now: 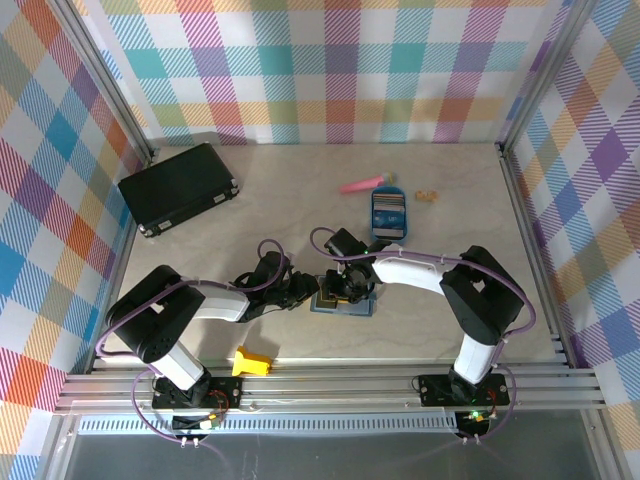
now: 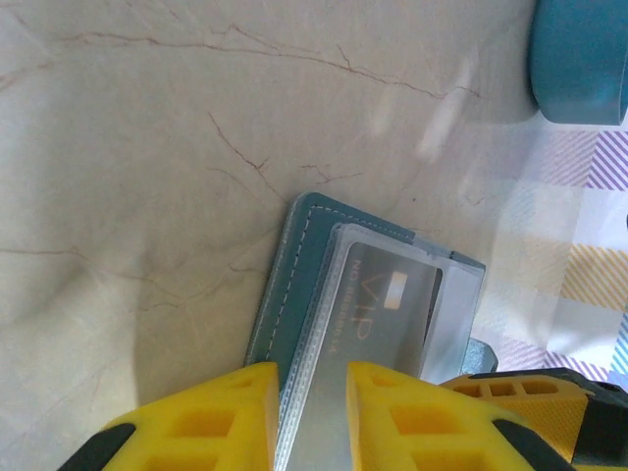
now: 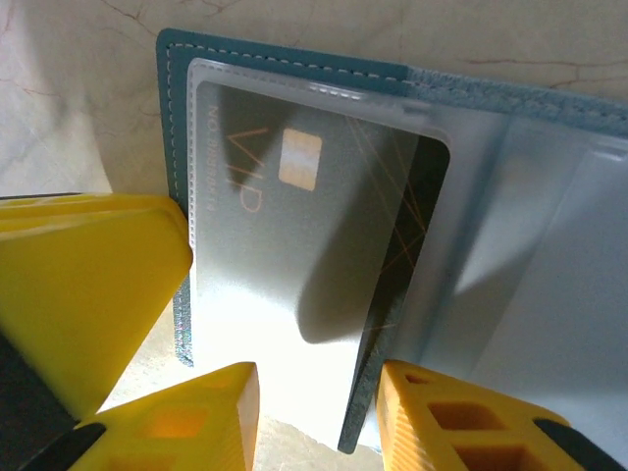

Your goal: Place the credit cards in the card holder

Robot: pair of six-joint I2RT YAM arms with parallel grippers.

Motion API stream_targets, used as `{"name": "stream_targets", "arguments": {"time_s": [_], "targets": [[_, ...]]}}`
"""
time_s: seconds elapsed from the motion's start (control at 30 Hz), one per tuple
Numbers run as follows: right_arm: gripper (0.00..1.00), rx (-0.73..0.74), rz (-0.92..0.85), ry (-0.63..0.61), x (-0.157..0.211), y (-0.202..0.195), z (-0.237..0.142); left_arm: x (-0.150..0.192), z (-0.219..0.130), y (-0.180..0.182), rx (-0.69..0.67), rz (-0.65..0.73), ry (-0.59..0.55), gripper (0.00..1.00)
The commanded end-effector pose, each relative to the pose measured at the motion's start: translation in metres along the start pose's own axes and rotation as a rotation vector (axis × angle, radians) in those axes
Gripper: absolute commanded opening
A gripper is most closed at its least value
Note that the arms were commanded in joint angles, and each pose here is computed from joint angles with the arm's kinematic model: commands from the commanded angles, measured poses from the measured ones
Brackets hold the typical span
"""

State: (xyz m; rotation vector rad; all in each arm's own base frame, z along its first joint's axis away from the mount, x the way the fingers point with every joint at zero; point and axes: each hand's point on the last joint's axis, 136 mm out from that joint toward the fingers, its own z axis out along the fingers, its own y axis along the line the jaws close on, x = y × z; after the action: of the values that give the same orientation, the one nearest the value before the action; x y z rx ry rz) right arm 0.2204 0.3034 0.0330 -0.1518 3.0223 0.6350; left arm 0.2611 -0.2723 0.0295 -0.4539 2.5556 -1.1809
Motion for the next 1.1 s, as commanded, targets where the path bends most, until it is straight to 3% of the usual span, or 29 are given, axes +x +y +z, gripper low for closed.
{"name": "stream_targets", "arguments": {"time_s": [0.0,0.3,0.67,1.07], "targets": [[0.36,-0.089,-0.015,-0.013,-0.009,0.026,-0.001,0.01,0.003,0.006,-0.001,-0.013,0.03,0.25],[0.38,-0.043,-0.022,-0.045,-0.013,0.019,-0.01,0.011,0.0,0.007,0.004,-0.022,0.024,0.25],[0.49,0.071,-0.003,-0.185,-0.025,-0.033,-0.069,0.015,-0.007,0.003,0.025,-0.023,0.016,0.25],[0.5,0.122,-0.032,-0.193,-0.03,-0.056,-0.076,0.024,-0.012,-0.004,0.024,-0.013,0.003,0.25]]}}
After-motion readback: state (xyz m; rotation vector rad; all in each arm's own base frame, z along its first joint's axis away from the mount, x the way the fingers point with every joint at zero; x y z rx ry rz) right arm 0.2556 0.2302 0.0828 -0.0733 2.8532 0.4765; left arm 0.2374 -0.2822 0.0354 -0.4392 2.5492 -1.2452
